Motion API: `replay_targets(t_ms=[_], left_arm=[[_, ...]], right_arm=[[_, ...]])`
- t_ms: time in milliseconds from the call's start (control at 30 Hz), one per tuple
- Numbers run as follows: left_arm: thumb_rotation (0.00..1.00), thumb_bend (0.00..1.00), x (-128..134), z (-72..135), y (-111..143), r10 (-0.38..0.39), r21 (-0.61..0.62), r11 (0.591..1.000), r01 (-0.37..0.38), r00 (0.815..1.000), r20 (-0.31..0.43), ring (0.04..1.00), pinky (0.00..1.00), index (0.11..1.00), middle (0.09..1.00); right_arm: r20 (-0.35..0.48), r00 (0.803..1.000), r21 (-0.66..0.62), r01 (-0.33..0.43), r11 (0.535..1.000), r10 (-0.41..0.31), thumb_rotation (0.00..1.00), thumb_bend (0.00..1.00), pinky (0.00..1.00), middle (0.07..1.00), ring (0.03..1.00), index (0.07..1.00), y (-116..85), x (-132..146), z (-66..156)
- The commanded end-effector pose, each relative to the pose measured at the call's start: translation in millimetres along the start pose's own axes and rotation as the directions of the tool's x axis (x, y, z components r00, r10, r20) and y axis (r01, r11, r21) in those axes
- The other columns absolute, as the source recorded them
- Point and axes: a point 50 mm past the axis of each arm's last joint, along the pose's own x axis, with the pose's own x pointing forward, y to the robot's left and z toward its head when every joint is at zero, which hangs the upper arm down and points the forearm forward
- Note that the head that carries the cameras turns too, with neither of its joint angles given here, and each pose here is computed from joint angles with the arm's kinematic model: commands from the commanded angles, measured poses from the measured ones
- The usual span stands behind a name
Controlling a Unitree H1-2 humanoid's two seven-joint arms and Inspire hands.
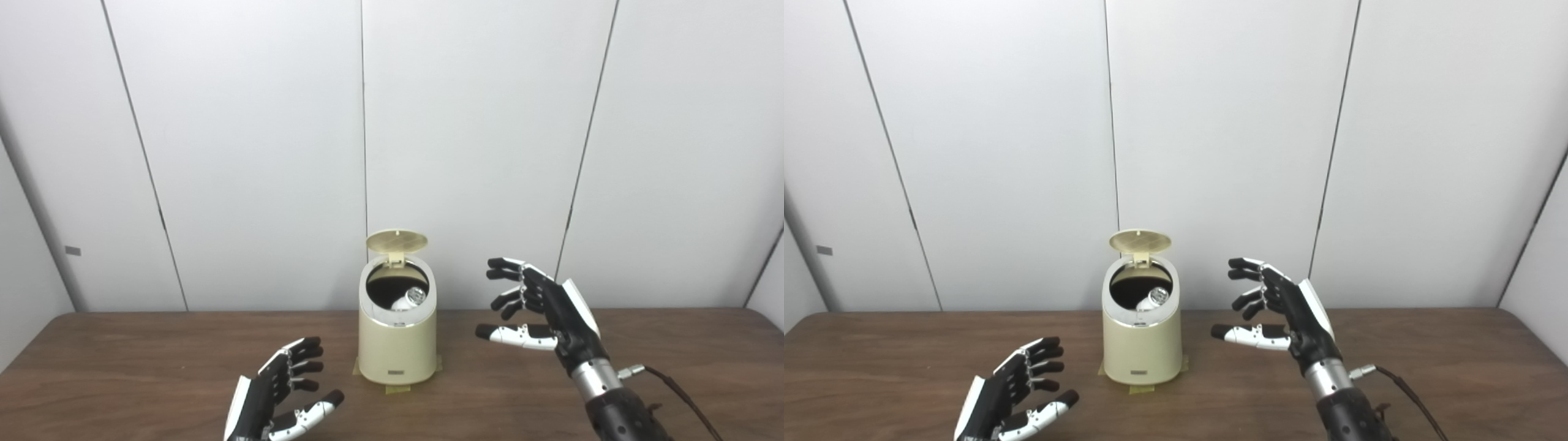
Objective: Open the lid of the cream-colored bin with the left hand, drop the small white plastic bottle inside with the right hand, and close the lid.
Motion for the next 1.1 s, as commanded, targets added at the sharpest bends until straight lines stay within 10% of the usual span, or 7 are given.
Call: replay_targets(t_ms=[0,400,633,1067], left_arm=[[0.06,0.69,19,24,-1,0.002,-0.003,1.0,-0.002,0.995,0.103,0.728,0.63,0.804,0.773],[0.1,0.7,27,32,1,-0.023,0.014,1.0,0.021,0.992,0.125,0.745,0.64,0.82,0.785],[0.26,0.82,94,91,17,-0.125,0.174,0.981,0.082,0.959,0.253,0.817,0.7,0.876,0.843],[0.33,0.96,190,160,1,-0.238,0.387,0.914,0.12,0.932,0.273,0.944,0.83,0.946,0.953]], right_arm=[[0.057,0.998,0.005,0.0,1.0,-0.001,0.32,0.74,0.53,0.8,0.635,0.824,-11,6,12],[0.015,0.999,0.076,0.033,0.997,-0.034,0.3,0.77,0.55,0.809,0.651,0.842,-11,-23,-18],[-0.008,0.999,0.116,0.045,0.992,-0.045,0.3,0.77,0.54,0.804,0.656,0.833,-5,-29,-23],[-0.008,0.999,0.118,0.04,0.992,-0.04,0.22,0.71,0.48,0.795,0.62,0.821,3,-32,-15]])
